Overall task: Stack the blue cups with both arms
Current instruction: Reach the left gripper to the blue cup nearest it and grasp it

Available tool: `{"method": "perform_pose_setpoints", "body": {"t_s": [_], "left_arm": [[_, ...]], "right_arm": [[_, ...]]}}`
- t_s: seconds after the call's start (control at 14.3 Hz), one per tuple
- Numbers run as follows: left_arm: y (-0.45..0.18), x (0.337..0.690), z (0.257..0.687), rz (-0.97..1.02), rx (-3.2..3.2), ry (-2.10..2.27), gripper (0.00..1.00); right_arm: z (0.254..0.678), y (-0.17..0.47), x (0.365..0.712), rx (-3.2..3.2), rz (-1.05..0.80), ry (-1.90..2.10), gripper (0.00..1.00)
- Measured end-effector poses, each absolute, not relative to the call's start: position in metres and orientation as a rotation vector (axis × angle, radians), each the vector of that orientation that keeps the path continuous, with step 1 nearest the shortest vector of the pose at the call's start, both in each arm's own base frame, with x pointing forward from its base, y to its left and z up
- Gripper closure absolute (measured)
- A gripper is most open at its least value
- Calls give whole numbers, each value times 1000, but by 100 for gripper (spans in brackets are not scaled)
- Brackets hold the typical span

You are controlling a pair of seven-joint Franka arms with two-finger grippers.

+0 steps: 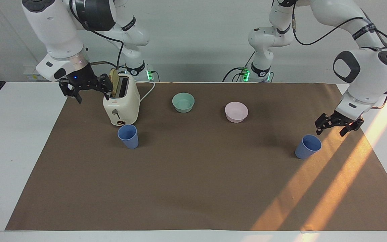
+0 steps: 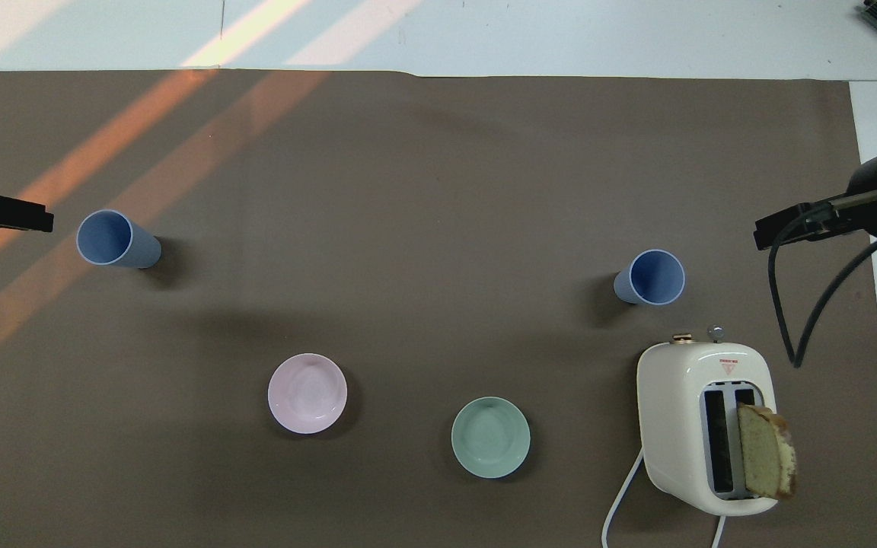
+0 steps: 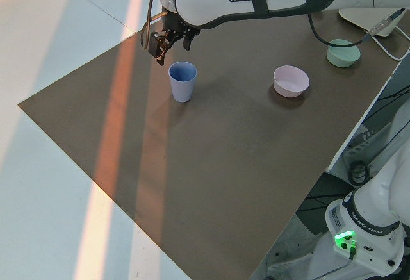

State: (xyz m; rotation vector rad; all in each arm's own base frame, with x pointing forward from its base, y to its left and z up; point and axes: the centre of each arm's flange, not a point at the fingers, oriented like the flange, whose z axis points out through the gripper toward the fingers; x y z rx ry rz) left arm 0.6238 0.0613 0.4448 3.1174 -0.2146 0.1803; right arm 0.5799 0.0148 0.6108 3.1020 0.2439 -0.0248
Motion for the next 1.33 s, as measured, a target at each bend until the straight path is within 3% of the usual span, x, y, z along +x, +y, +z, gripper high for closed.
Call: {"method": "perform_pose_setpoints", "body": {"t_s": [0.35,0.42,0.91,1.12,1.33], "left_arm": [[65,614,389,140,3087,-162,0],[66,613,383,126,3082,-154,7],[69,608,373,93,3071,-136,94],[54,606,393,115,3061,-177,95],[-7,602,417,130,3033,-206,95]], "right_arm": [[611,15,580,3102,-25,244,0],[611,15,580,3102,-25,244,0],[611,15,580,3102,-25,244,0],[611,15,580,3102,-25,244,0],[611,15,580,3102,-25,244,0]]}}
